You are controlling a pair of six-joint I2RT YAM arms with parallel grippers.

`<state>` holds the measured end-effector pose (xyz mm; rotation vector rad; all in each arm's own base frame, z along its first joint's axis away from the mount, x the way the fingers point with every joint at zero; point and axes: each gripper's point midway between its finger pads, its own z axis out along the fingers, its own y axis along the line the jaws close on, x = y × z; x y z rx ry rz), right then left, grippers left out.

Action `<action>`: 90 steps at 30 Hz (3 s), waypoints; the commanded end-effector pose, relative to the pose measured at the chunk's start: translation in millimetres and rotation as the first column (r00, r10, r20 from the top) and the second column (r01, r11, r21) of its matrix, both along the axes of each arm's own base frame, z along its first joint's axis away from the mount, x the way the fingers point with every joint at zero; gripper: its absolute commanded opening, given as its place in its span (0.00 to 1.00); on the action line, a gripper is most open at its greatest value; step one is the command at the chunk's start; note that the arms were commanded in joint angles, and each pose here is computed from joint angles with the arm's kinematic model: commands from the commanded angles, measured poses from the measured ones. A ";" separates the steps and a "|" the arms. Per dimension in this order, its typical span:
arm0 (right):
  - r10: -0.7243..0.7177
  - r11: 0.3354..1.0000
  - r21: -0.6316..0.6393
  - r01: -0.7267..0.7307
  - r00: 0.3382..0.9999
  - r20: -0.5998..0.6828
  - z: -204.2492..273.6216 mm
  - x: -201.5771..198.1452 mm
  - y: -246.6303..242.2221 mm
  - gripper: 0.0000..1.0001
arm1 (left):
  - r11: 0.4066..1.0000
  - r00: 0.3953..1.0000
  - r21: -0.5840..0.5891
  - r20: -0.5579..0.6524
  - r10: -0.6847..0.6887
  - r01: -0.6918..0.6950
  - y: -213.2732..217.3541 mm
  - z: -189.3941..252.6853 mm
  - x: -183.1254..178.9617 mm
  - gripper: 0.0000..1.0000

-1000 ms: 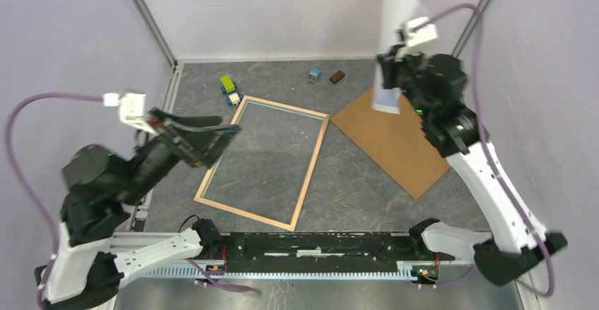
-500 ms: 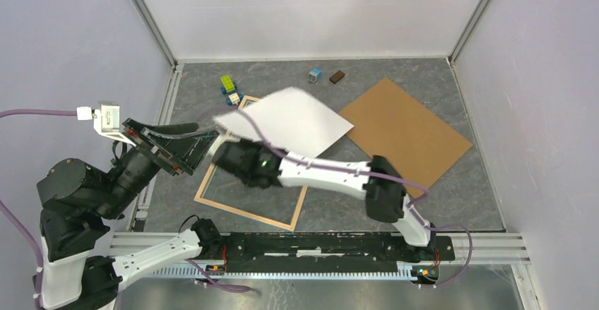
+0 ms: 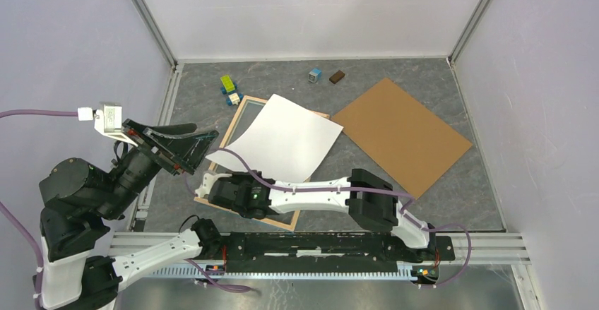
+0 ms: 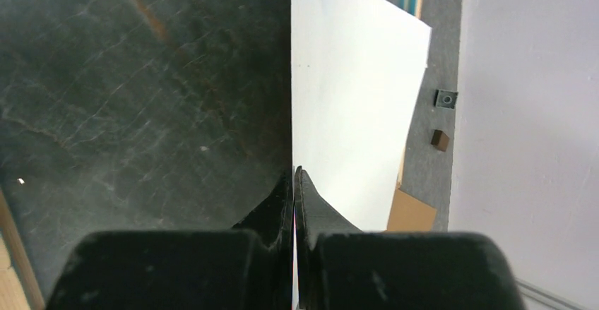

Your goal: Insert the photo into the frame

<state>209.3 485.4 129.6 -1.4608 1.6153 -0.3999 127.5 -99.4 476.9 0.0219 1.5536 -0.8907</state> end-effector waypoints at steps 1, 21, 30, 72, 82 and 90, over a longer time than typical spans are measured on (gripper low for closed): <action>0.082 0.990 0.110 -0.083 0.997 0.009 22.9 -13.6 17.9 0.00 | 0.999 0.999 0.033 0.028 0.028 -0.029 3.8 1.4 4.4 1.00; 0.208 0.974 0.091 -0.205 0.978 -0.016 8.1 -29.5 41.1 0.00 | 0.998 0.999 0.046 0.022 0.035 -0.036 -1.1 3.0 9.5 1.00; 0.284 0.955 0.091 -0.281 0.959 -0.015 4.6 -35.4 36.7 0.00 | 0.998 0.999 0.052 0.019 0.038 -0.039 -4.2 1.3 12.6 1.00; 0.286 0.956 0.074 -0.285 0.958 -0.013 -14.3 -8.1 11.6 0.00 | 0.999 1.000 0.051 0.006 0.019 -0.019 -15.9 0.3 16.7 1.00; 0.238 0.966 0.121 -0.230 0.970 -0.054 -8.6 -5.9 7.6 0.46 | 0.999 1.000 0.039 0.001 0.011 -0.011 -16.3 -2.3 15.0 1.00; 0.231 0.956 0.213 -0.201 0.965 -0.127 -0.6 -9.4 12.1 0.54 | 1.000 1.000 0.028 0.014 0.005 -0.006 -15.2 1.2 13.0 1.00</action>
